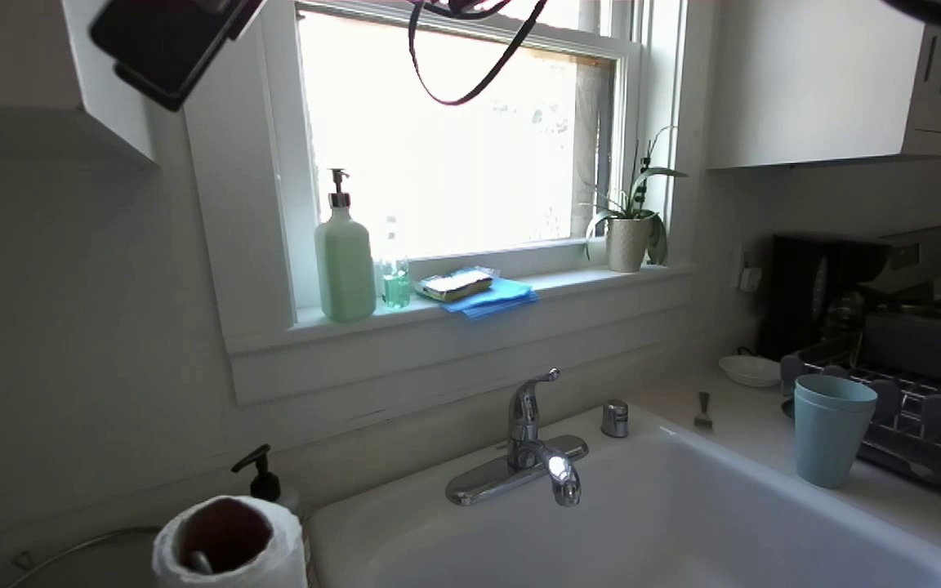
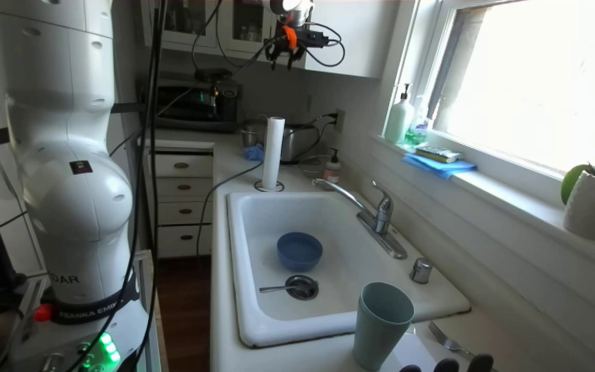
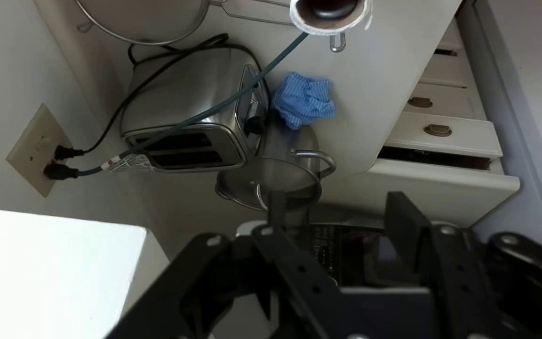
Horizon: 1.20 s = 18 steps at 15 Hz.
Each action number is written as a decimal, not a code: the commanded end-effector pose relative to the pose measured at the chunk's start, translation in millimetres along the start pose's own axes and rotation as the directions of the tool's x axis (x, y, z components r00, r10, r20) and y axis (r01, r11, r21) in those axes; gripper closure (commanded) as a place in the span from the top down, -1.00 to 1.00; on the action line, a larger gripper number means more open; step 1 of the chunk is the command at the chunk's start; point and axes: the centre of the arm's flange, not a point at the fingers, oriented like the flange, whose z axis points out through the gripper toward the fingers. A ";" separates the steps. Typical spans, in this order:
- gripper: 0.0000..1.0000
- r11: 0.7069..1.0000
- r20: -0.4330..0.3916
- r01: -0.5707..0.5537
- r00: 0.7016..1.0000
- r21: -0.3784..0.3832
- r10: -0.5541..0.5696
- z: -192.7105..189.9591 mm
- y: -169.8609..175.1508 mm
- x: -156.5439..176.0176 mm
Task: Put the paper towel on the paper towel holder
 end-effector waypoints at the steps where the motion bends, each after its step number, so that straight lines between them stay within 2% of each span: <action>1: 0.79 1.000 0.002 0.008 1.000 0.011 -0.008 -9.0 4.2 8.2; 2: 0.95 1.000 0.006 0.005 1.000 0.010 -0.005 -11.9 3.5 8.1; 4: 1.00 0.999 0.012 -0.006 1.000 0.032 0.005 -18.0 -1.7 5.8; 10: 1.00 0.996 0.074 -0.066 0.995 0.058 0.062 -33.8 -17.1 -18.7; 13: 1.00 0.989 0.128 -0.127 0.985 0.069 0.118 -34.2 -17.2 -46.2; 18: 1.00 0.981 0.153 -0.189 0.971 0.037 0.182 -36.9 -13.3 -79.5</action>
